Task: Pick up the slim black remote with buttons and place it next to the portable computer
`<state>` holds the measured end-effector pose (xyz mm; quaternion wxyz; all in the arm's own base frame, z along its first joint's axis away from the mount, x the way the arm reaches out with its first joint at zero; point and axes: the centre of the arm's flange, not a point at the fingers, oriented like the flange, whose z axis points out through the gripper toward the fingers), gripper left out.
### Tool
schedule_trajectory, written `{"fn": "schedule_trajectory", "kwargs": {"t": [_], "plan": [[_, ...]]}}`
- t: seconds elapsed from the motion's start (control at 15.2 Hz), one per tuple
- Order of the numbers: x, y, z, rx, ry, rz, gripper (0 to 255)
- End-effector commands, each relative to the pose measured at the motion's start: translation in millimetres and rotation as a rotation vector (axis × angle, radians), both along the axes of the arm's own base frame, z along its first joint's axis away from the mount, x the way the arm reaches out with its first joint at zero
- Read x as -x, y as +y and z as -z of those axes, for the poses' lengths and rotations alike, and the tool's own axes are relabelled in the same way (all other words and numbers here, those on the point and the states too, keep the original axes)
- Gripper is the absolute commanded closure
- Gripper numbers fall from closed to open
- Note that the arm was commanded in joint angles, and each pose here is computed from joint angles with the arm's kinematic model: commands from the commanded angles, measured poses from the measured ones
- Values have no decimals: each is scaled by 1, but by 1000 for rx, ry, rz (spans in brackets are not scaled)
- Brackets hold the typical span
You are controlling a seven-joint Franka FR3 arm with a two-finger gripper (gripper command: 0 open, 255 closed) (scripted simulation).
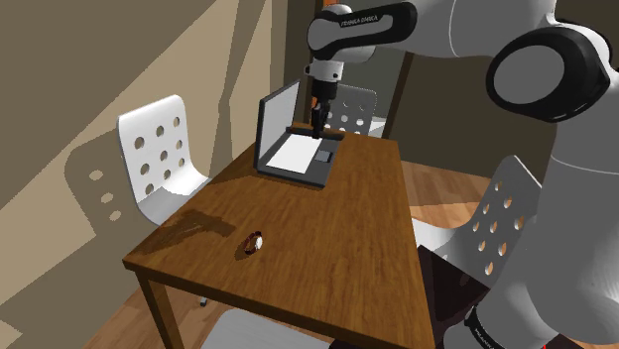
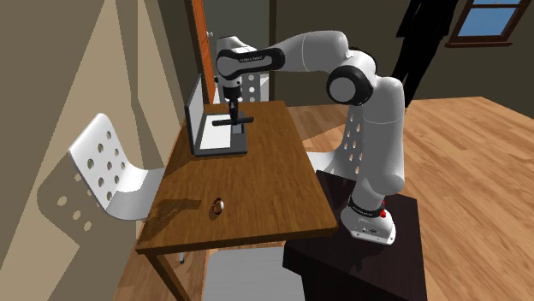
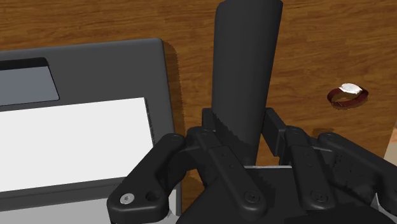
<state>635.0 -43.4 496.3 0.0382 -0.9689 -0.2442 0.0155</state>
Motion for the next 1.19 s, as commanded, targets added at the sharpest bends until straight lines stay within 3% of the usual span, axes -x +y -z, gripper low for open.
{"fn": "schedule_trajectory", "kwargs": {"t": [0.0,1.12], "plan": [[-1,-1,11,0,-1,0,255],[-1,-1,101,0,-1,0,255]]}}
